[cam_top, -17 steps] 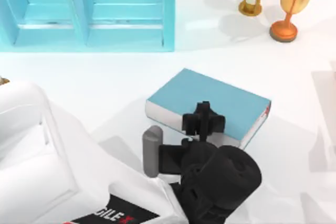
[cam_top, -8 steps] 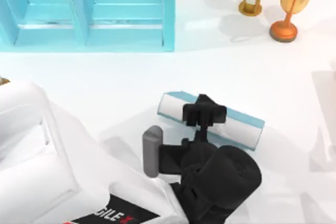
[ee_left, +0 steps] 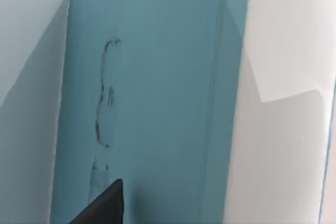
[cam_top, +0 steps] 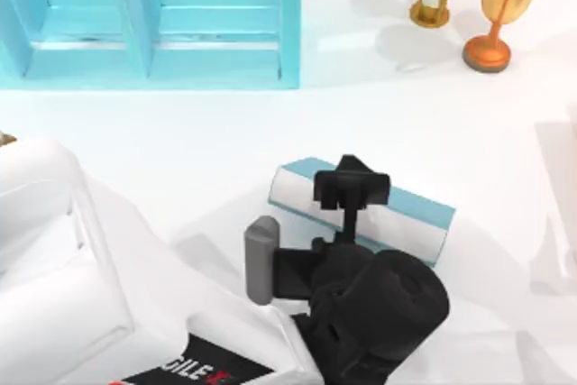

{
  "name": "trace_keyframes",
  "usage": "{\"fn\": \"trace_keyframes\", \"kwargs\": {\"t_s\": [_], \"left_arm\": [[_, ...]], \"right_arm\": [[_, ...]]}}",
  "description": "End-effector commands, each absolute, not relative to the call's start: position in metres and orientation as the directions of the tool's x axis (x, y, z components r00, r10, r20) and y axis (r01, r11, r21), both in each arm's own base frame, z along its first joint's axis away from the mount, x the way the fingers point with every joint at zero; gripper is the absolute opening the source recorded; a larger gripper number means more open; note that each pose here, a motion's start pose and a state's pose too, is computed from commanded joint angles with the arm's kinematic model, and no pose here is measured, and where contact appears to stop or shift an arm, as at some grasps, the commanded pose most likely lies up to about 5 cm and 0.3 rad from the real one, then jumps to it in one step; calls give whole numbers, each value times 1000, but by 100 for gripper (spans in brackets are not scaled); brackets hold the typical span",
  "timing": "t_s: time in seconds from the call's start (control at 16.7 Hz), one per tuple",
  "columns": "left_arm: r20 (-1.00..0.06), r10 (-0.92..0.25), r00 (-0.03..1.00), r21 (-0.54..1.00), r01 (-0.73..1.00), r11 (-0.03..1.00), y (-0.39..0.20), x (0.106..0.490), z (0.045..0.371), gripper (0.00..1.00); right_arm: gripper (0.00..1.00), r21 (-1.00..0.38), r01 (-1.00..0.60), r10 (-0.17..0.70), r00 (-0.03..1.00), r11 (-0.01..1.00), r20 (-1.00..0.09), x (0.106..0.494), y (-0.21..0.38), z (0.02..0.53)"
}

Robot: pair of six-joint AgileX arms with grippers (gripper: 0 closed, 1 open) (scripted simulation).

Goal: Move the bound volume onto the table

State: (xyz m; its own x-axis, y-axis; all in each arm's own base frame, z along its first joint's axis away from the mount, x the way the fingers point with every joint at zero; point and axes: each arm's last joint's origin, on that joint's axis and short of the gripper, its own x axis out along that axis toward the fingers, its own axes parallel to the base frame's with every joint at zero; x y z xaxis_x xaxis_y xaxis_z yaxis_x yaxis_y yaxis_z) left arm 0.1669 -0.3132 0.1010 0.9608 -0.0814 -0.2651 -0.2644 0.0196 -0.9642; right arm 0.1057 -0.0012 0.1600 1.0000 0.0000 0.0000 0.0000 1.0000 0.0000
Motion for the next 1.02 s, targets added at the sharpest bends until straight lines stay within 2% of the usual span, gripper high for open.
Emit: {"fn": "trace_keyframes", "kwargs": {"t_s": [0.36, 0.66, 1.02], "left_arm": [[-291, -79, 953, -956, -293, -15, -324, 142, 100, 100], [-328, -58, 943, -944, -329, -7, -329, 90, 97, 100], [-290, -61, 955, -957, -289, 30, -315, 33, 105, 100]], "right_arm": [[100, 0, 0, 0, 1000, 1000, 0, 106, -1, 160], [100, 0, 0, 0, 1000, 1000, 0, 106, -1, 160], [100, 0, 0, 0, 1000, 1000, 0, 106, -1, 160]]}}
